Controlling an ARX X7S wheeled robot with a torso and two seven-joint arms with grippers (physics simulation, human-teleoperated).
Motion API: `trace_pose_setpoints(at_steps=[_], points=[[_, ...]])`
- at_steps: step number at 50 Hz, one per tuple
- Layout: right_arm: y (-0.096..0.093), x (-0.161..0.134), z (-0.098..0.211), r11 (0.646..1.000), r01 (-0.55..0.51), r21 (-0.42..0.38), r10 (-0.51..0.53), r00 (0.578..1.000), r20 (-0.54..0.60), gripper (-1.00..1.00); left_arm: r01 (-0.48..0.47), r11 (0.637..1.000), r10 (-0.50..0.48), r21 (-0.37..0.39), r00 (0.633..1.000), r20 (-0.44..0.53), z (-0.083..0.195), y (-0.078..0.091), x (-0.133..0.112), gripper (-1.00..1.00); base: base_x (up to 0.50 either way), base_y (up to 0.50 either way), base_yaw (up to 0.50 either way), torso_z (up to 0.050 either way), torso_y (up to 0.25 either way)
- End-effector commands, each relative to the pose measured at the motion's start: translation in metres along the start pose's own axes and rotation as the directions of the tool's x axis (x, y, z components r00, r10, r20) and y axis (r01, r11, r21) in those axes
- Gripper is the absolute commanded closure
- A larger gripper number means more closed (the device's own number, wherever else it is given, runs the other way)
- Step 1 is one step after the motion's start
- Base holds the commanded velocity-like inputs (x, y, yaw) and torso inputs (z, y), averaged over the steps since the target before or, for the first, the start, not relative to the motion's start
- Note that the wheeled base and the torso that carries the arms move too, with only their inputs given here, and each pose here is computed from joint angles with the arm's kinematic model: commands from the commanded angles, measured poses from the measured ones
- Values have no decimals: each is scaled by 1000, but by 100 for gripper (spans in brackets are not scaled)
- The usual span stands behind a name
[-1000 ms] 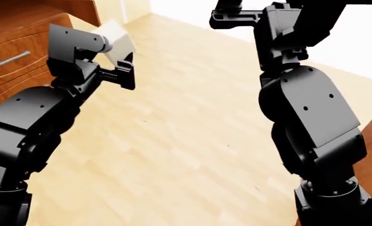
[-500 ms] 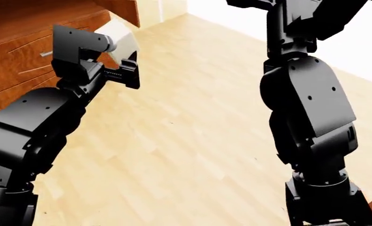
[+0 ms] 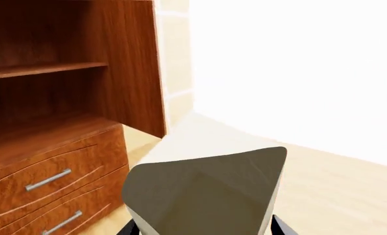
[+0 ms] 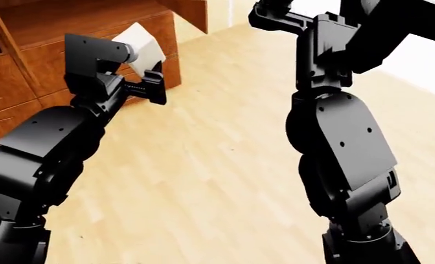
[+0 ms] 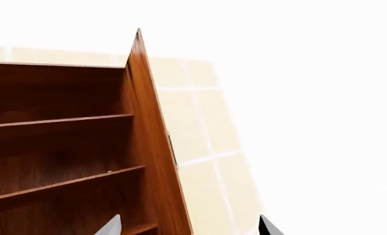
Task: Pick the tofu from the counter and place it in the cabinet.
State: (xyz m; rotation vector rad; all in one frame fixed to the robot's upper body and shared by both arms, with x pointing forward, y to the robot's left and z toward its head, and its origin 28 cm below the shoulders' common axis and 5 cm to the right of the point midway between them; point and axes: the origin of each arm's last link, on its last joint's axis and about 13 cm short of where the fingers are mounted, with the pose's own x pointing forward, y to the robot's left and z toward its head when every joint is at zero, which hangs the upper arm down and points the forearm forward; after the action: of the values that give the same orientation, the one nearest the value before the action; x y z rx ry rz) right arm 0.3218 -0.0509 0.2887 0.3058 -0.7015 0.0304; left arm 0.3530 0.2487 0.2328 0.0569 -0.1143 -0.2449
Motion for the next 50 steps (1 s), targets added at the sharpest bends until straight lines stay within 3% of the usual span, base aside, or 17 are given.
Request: trace_pose_setpoints(at_steps=[1,10,27,50], points=[[16,-21,8,1000,0,10,0,1000,24,-100,-6,1000,6,-30,1000,7,-2,-2,1,100,139,-102,473,0,0],[16,-17,10,1000,-3,-9,4,999,46,-100,-11,999,11,-37,1000,3,-5,-3,0,100,140,-96,473,0,1],[-1,-21,-11,997,60,-55,-61,998,-27,-100,-3,1000,3,-14,1000,1,-8,-10,6,100,97,-57,488,0,1],[-11,-15,-11,992,99,-82,-102,994,-36,-100,-9,1000,10,-15,1000,14,-6,-10,7,100,91,-39,492,0,0]])
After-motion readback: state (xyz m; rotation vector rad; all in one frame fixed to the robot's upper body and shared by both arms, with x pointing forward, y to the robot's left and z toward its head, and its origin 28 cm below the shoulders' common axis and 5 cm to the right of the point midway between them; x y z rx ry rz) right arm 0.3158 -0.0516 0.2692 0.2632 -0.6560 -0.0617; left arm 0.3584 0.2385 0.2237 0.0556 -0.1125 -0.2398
